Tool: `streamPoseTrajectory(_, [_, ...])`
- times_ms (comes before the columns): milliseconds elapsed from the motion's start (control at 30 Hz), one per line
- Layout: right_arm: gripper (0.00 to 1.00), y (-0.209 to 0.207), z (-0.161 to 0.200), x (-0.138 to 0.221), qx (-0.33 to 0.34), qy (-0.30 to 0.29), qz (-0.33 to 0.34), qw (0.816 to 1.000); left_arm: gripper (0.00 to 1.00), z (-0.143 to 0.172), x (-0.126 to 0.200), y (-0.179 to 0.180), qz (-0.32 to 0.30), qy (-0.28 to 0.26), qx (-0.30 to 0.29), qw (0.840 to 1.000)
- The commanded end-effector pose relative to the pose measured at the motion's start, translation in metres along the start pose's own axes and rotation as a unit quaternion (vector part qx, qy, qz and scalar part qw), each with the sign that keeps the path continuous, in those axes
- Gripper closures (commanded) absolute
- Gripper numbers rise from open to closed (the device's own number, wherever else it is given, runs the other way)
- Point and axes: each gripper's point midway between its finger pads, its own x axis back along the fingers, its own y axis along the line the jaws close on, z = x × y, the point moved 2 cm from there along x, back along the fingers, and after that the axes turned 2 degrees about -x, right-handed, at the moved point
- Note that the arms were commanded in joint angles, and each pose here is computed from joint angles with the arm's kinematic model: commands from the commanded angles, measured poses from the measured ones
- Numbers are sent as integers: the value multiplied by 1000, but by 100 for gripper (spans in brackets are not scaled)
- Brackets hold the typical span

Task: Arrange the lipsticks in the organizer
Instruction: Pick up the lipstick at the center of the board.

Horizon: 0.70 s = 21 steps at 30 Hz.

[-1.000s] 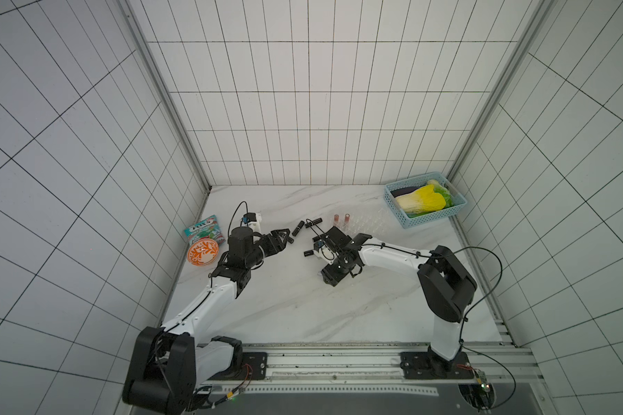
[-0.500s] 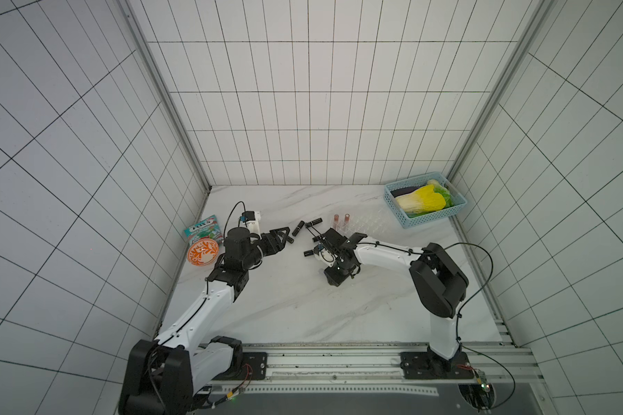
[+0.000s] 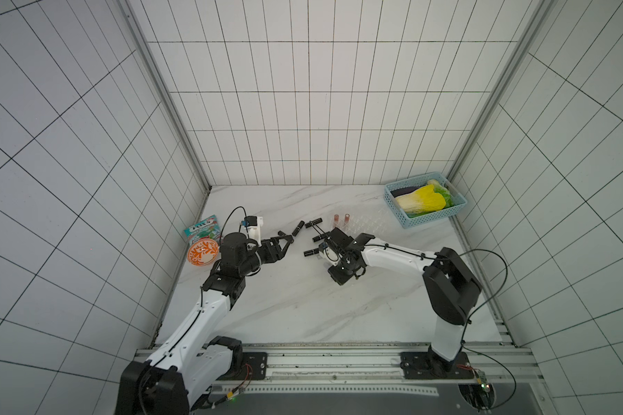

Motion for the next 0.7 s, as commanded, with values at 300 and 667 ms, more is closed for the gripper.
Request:
streamPoseTrajectory(300, [82, 22, 1, 133, -2, -185, -87, 979, 20, 52, -30, -118, 196, 145, -79, 967])
streamPoseTrajectory(667, [82, 46, 8, 156, 14, -210, -157, 965, 31, 30, -31, -141, 215, 87, -77, 970])
